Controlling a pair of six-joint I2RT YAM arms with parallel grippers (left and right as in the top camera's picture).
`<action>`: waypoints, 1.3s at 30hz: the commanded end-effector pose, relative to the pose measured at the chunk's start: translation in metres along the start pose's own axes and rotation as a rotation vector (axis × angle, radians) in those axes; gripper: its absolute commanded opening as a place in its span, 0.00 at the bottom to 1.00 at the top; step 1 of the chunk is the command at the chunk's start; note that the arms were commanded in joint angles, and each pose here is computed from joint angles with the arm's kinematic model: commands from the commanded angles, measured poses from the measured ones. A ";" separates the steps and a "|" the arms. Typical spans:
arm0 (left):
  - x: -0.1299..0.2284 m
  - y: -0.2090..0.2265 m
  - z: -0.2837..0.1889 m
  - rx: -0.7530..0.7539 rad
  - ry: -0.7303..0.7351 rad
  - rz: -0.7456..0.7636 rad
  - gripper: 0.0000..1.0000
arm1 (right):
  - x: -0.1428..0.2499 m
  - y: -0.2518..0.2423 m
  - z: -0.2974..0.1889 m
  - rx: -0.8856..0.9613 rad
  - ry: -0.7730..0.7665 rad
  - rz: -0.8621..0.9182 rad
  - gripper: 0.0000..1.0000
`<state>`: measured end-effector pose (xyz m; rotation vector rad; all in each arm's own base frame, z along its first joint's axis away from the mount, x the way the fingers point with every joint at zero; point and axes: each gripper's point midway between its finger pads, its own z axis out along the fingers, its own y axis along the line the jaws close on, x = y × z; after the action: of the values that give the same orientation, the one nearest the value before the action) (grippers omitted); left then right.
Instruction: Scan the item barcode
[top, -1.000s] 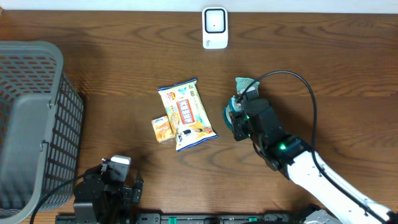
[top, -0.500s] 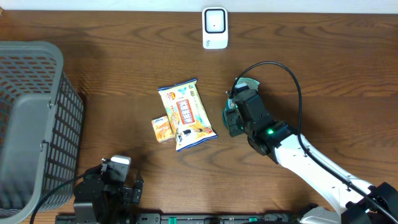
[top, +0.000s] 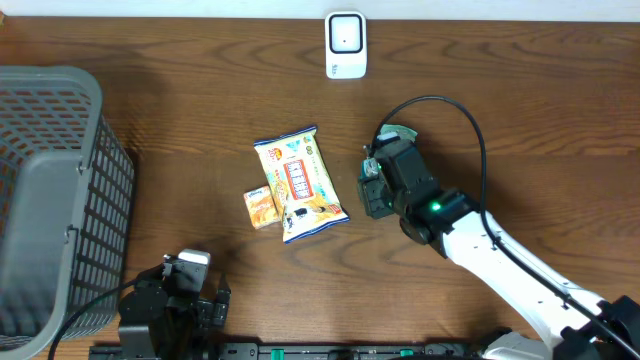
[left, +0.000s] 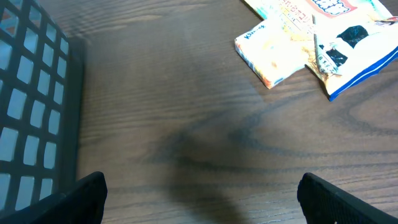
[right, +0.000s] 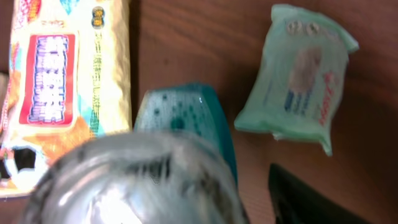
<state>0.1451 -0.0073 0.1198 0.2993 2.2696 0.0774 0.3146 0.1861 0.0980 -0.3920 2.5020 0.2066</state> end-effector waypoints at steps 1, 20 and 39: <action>0.001 0.001 0.000 -0.008 0.005 -0.017 0.98 | -0.033 0.006 -0.030 -0.014 -0.057 0.012 0.74; 0.001 0.001 0.000 -0.008 0.005 -0.017 0.98 | -0.076 0.012 -0.109 -0.040 -0.084 0.145 0.99; 0.001 0.001 0.000 -0.008 0.005 -0.017 0.98 | -0.037 0.010 0.002 0.076 0.166 0.134 0.93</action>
<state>0.1451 -0.0073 0.1198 0.2993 2.2696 0.0774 0.3375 0.2015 0.1256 -0.2241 2.6911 0.1589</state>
